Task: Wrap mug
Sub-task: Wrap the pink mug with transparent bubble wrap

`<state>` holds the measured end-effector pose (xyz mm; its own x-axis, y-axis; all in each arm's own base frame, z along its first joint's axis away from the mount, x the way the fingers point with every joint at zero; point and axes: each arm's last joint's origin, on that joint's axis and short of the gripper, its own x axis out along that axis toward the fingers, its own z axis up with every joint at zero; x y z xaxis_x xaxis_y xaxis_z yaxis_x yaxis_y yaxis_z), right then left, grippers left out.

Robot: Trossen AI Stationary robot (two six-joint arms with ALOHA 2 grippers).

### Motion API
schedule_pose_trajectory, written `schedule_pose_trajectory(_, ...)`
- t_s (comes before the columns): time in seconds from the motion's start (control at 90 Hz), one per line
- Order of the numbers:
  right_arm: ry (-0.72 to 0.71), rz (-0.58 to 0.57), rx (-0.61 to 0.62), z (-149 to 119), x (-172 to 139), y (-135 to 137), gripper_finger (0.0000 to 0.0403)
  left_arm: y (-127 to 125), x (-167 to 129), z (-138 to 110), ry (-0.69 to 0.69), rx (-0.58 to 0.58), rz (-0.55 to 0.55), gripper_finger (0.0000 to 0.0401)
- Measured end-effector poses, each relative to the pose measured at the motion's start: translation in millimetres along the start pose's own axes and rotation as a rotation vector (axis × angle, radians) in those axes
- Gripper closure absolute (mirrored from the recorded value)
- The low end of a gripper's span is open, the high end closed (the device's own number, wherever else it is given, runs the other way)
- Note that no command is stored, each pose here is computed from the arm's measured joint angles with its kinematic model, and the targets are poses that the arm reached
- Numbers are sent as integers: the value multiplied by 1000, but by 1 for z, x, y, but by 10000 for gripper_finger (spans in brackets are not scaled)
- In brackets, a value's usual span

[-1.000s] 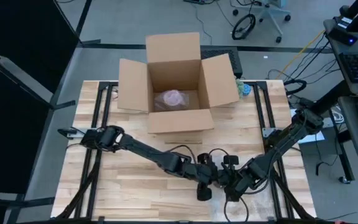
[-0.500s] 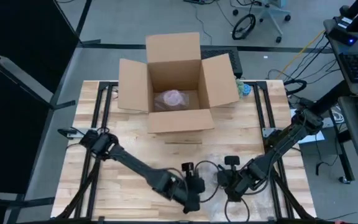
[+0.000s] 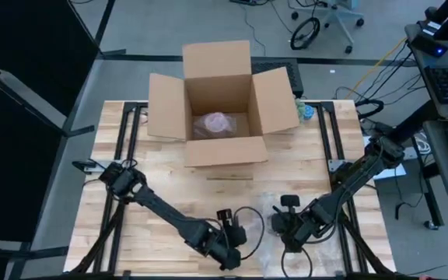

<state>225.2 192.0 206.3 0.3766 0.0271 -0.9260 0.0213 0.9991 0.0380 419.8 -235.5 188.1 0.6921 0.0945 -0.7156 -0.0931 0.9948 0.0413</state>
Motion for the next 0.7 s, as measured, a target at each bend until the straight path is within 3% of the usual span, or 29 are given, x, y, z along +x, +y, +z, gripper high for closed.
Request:
schedule_pose_trajectory(0.322,-2,0,-3,0,0,0,392,24,9,40,-178,56,-30,401)
schedule_pose_trajectory(0.589,-5,1,-6,1,-1,0,392,37,14,58,-277,71,-125,401)
schedule_pose_trajectory(0.7,-6,2,-5,1,0,0,392,41,30,55,-268,65,-171,401)
